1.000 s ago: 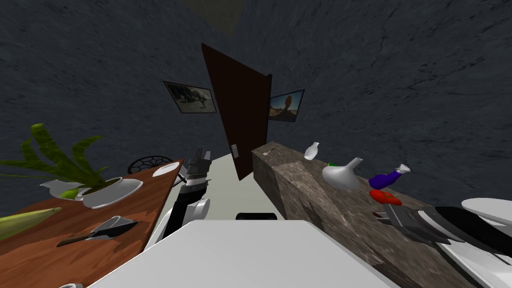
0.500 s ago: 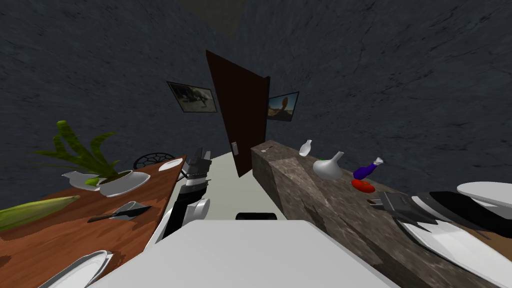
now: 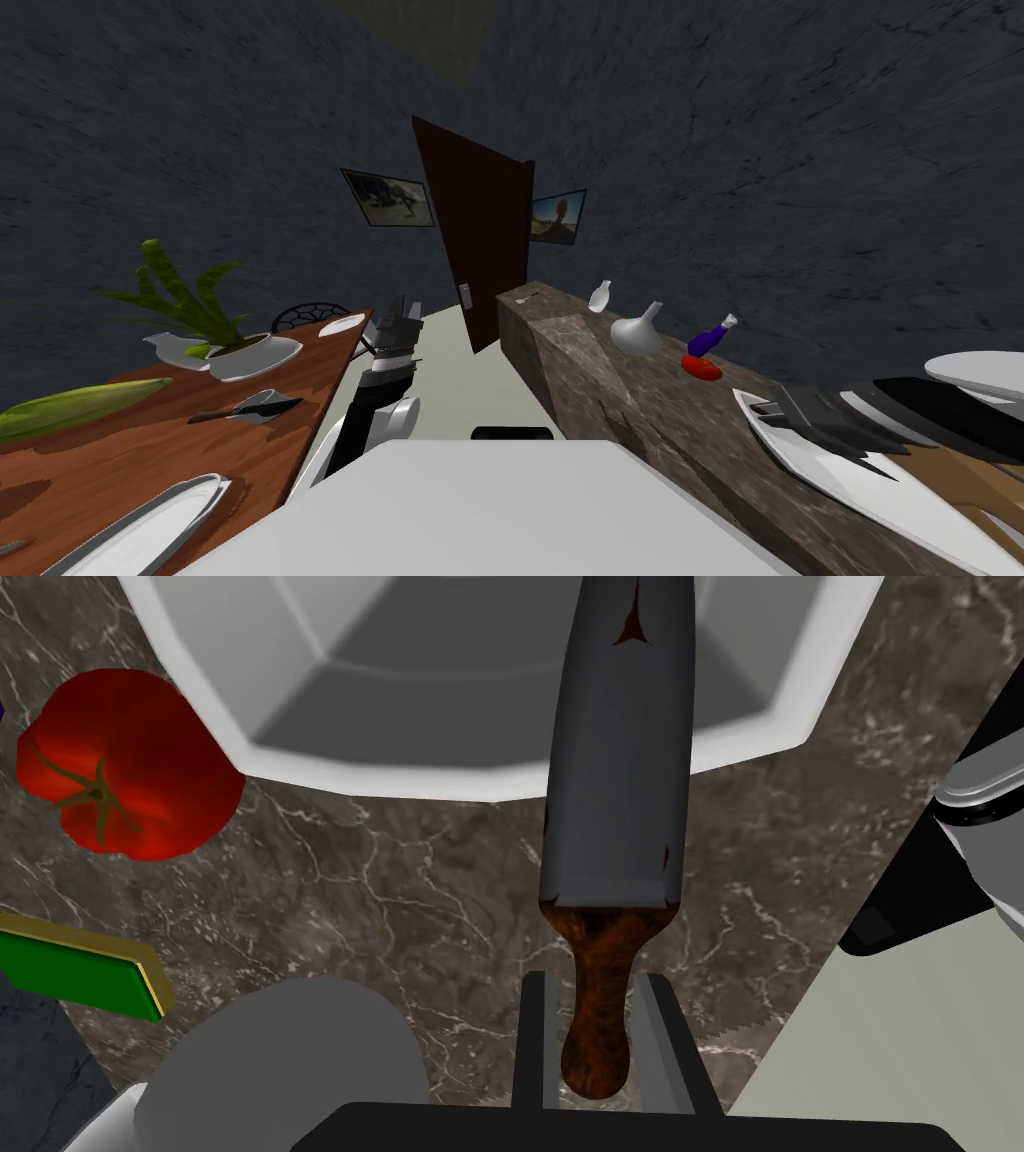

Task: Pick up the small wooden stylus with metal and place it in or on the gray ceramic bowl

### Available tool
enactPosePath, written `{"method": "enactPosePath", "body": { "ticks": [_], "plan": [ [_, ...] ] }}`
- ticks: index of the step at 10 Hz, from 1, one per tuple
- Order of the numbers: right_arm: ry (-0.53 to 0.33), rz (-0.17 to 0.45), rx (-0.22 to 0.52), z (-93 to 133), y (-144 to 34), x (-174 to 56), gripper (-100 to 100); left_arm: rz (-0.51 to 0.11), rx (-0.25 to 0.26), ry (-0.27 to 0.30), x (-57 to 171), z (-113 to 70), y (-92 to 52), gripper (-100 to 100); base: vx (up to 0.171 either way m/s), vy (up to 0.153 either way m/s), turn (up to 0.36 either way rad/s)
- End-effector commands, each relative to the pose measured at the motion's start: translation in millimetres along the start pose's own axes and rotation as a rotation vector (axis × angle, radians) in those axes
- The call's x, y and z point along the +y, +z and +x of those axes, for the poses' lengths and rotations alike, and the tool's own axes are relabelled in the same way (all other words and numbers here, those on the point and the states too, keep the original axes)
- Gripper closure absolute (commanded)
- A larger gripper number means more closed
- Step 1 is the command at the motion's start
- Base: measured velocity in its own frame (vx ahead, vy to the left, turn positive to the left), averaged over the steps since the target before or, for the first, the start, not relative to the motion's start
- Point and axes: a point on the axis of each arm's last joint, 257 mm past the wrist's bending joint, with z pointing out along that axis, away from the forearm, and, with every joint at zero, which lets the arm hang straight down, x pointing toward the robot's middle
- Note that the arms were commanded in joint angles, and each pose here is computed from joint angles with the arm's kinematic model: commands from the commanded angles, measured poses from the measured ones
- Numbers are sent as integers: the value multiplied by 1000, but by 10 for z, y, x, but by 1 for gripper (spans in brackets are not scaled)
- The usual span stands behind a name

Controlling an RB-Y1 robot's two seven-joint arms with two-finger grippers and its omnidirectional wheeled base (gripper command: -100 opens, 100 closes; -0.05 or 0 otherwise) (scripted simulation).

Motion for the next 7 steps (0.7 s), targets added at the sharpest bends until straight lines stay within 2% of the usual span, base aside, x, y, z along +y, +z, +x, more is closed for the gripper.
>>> {"method": "enactPosePath", "body": {
  "ticks": [1,3,5,7],
  "plan": [
    [6,-31,28,75,-63,53,100,0,0,0,0,0,0,0,-24,-107,34],
    [17,-67,66,181,-149,129,100,0,0,0,0,0,0,0,-28,-153,51],
    [27,-98,102,281,-228,199,100,0,0,0,0,0,0,0,-15,-199,52],
    [36,-121,129,358,-288,252,100,0,0,0,0,0,0,0,-9,-104,23]
  ]
}}
